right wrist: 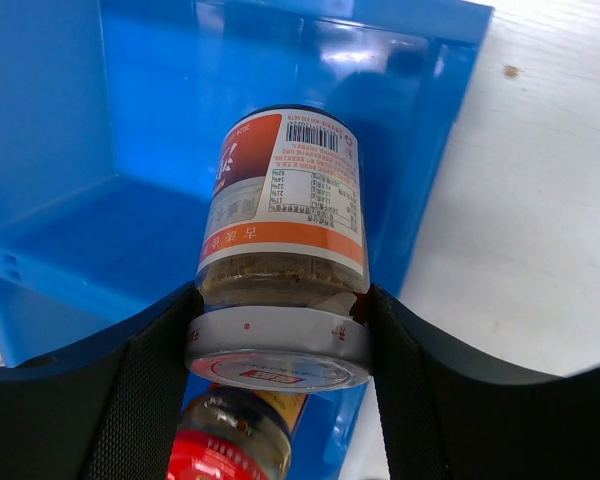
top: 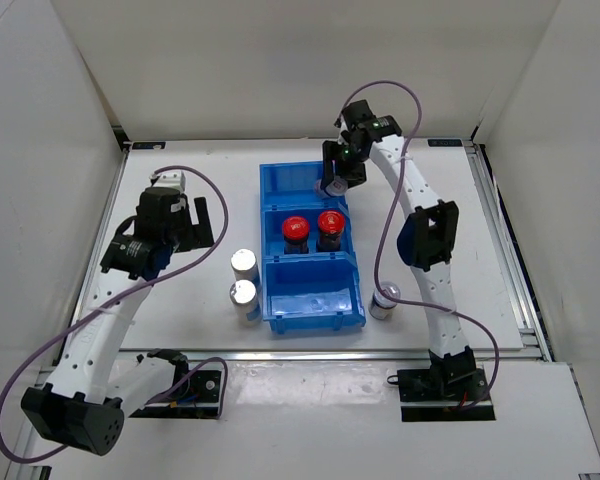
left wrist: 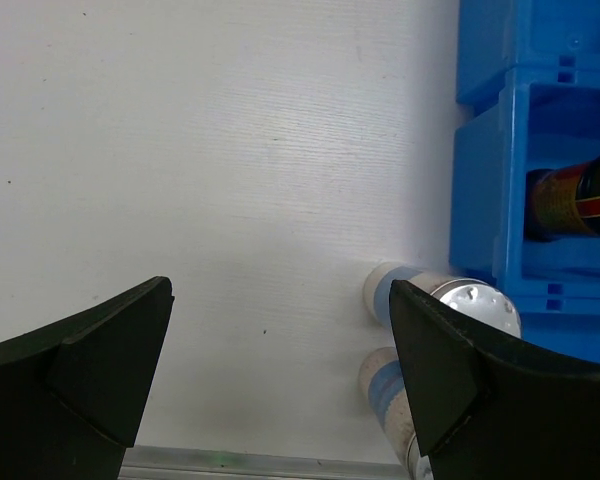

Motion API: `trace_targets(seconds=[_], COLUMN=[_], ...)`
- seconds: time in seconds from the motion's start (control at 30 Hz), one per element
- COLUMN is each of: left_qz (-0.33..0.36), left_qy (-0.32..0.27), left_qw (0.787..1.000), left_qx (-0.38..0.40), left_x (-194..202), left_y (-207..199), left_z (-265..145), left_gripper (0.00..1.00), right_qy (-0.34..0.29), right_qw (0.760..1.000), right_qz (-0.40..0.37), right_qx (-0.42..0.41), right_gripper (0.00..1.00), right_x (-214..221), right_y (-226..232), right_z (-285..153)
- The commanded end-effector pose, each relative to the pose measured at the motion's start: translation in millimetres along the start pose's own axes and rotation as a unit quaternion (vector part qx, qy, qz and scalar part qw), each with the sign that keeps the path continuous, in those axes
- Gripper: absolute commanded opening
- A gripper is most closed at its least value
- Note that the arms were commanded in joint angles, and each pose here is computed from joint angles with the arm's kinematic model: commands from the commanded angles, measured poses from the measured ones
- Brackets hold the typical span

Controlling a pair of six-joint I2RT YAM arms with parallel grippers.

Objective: Organize the condiment bottles

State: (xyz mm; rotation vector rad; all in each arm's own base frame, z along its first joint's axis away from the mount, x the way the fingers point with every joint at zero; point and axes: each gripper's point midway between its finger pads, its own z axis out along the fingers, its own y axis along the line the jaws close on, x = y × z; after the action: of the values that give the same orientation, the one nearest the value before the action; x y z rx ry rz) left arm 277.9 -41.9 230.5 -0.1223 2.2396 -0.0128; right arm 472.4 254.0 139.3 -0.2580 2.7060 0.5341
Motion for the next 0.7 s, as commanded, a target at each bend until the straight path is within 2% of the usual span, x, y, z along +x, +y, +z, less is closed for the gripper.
trace_targets(seconds=[0.0, 0.17, 0.3, 0.33, 0.4, 0.43, 0.5, 0.6, 0.63, 0.67], left_qz=[0.004, 0.011, 0.017, 0.017, 0.017, 0.018, 0.013, 0.013, 0.013, 0.013], left_qy=[-0.007, 0.005, 0.011, 0.011, 0.012, 0.016, 0.016, 0.016, 0.016, 0.016], left_qw=[1.0, 1.0, 1.0, 1.0, 1.0, 1.0, 1.0, 1.0, 1.0, 1.0], left_qx=[-0.011, -0.004, -0.001, -0.001, 0.004, 0.003, 0.002, 0.002, 0.002, 0.002], left_x=[-6.7, -3.3, -1.4, -1.4, -1.0, 0.3, 0.3, 0.3, 0.3, 0.3], left_y=[5.2, 1.9, 0.4, 0.4, -1.1, -1.3, -1.7, -1.7, -1.7, -1.7], left_z=[-3.8, 1.1, 3.7, 3.7, 3.6, 5.9, 5.9, 5.9, 5.9, 5.9], left_gripper=[1.0, 1.0, 1.0, 1.0, 1.0, 1.0, 1.0, 1.0, 1.0, 1.0], right_qy=[-0.05, -0.027, -0.029, -0.031, -0.028, -0.028, -0.032, -0.038, -0.044, -0.05], right_qw=[0.997, 0.999, 0.999, 0.999, 0.999, 0.999, 0.999, 0.999, 0.999, 0.999], right_qz=[-0.02, 0.0, 0.005, 0.01, 0.017, 0.017, 0.018, 0.017, 0.015, 0.014], right_qx=[-0.049, -0.033, -0.024, -0.019, -0.012, -0.012, -0.001, 0.001, 0.005, 0.003], right_gripper=[0.0, 0.04, 0.15, 0.22, 0.3, 0.4, 0.42, 0.57, 0.63, 0.73], right_x=[-26.9, -16.5, -17.6, -18.1, -17.1, -17.1, -18.2, -21.2, -24.4, -27.3], right_y=[20.5, 15.2, 10.9, 9.8, 6.4, 6.3, 2.7, 1.8, 1.4, 2.1], right_z=[-12.5, 6.4, 12.0, 12.1, 16.6, 16.7, 16.9, 17.2, 14.9, 15.1])
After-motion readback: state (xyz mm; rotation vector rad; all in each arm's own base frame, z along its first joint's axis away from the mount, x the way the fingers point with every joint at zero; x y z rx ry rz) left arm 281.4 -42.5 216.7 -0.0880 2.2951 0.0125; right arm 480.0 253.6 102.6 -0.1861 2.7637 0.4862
